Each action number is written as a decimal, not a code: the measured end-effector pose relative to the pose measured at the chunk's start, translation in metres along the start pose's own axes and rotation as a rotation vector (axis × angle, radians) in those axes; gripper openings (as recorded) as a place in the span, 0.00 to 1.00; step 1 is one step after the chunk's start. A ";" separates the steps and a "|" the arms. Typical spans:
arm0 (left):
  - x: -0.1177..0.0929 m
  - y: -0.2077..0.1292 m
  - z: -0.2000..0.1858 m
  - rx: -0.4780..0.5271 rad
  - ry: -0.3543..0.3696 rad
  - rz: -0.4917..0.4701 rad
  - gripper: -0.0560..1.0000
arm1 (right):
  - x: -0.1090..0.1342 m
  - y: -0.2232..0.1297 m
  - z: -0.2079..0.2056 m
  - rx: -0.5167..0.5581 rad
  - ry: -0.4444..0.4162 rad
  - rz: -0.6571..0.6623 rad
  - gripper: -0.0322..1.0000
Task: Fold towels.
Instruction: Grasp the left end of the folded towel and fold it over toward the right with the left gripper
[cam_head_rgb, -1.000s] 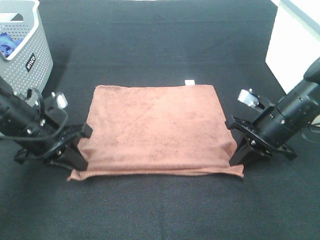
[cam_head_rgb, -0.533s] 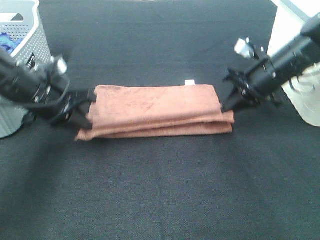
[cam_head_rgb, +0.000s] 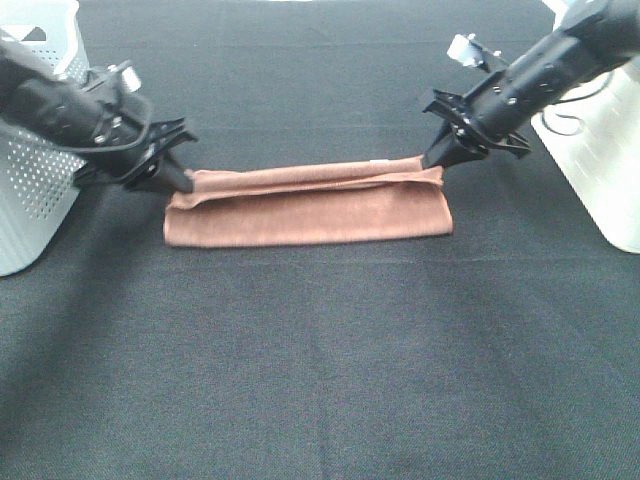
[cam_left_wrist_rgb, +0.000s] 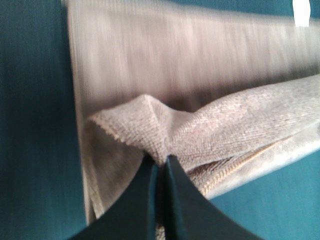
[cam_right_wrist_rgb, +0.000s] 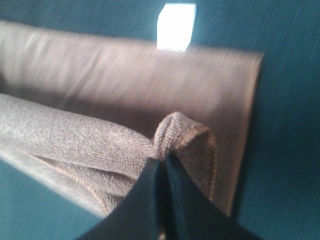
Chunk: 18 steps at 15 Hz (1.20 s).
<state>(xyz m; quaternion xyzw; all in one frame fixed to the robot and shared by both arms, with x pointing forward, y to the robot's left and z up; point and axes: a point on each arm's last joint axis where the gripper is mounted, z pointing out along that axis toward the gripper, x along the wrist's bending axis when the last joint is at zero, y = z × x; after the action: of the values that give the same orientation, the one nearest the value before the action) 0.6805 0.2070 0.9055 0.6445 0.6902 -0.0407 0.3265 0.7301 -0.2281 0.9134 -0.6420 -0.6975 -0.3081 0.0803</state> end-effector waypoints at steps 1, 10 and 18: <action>0.000 0.008 0.005 -0.015 -0.006 0.007 0.06 | -0.004 0.005 0.006 -0.006 -0.011 -0.003 0.03; 0.005 0.031 0.030 -0.050 -0.011 0.041 0.48 | -0.022 0.020 0.025 -0.073 -0.078 -0.029 0.56; 0.020 0.034 0.024 -0.045 0.079 0.017 0.77 | -0.030 0.018 0.002 0.036 -0.183 0.035 0.79</action>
<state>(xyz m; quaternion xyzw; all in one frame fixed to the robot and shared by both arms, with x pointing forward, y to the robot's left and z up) 0.7218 0.2181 0.8890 0.6441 0.6977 0.0032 0.3136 0.7521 -0.2527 0.9027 -0.6781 -0.6958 -0.2344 0.0332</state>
